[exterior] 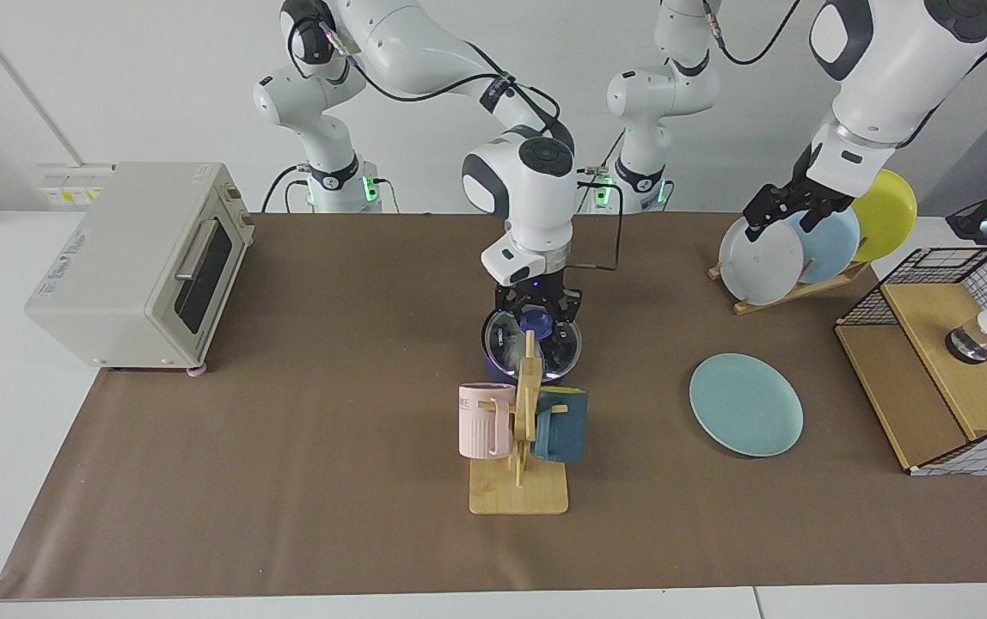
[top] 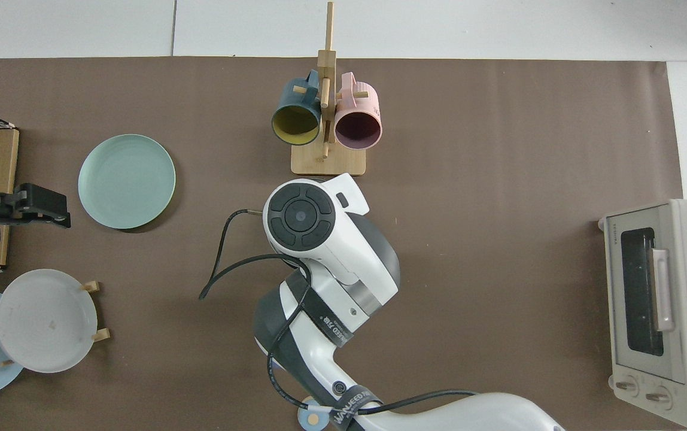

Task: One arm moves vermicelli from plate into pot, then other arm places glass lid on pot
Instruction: 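Lower the glass lid onto the saucepan with the right gripper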

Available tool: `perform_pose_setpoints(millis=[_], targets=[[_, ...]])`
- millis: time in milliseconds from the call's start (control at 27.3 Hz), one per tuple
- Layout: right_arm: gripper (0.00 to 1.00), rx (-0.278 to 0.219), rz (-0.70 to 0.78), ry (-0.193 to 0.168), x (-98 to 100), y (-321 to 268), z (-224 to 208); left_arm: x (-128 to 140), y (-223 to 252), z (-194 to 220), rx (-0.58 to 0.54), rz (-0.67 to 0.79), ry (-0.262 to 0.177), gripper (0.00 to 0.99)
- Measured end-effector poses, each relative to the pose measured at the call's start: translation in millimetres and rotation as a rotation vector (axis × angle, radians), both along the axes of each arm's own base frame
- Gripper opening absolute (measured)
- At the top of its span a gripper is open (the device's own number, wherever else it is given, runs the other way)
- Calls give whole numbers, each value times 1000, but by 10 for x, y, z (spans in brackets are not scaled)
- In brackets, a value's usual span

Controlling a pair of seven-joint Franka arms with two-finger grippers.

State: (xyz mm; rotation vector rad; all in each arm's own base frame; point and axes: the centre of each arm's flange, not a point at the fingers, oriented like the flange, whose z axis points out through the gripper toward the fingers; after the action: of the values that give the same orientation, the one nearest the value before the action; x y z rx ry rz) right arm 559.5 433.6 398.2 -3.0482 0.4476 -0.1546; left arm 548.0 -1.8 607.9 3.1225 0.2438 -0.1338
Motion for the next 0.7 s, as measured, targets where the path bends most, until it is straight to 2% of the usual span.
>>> perform_pose_setpoints(millis=[257,477,697], targets=[[586,-11,-10,18,-77,-50,-54,1,13,7,0,2,-1,991],[586,-5,-30,13,-85,-61,-62,1,13,7,0,2,-2,991],[586,11,-48,24,-76,-77,-62,1,13,7,0,2,-2,991]])
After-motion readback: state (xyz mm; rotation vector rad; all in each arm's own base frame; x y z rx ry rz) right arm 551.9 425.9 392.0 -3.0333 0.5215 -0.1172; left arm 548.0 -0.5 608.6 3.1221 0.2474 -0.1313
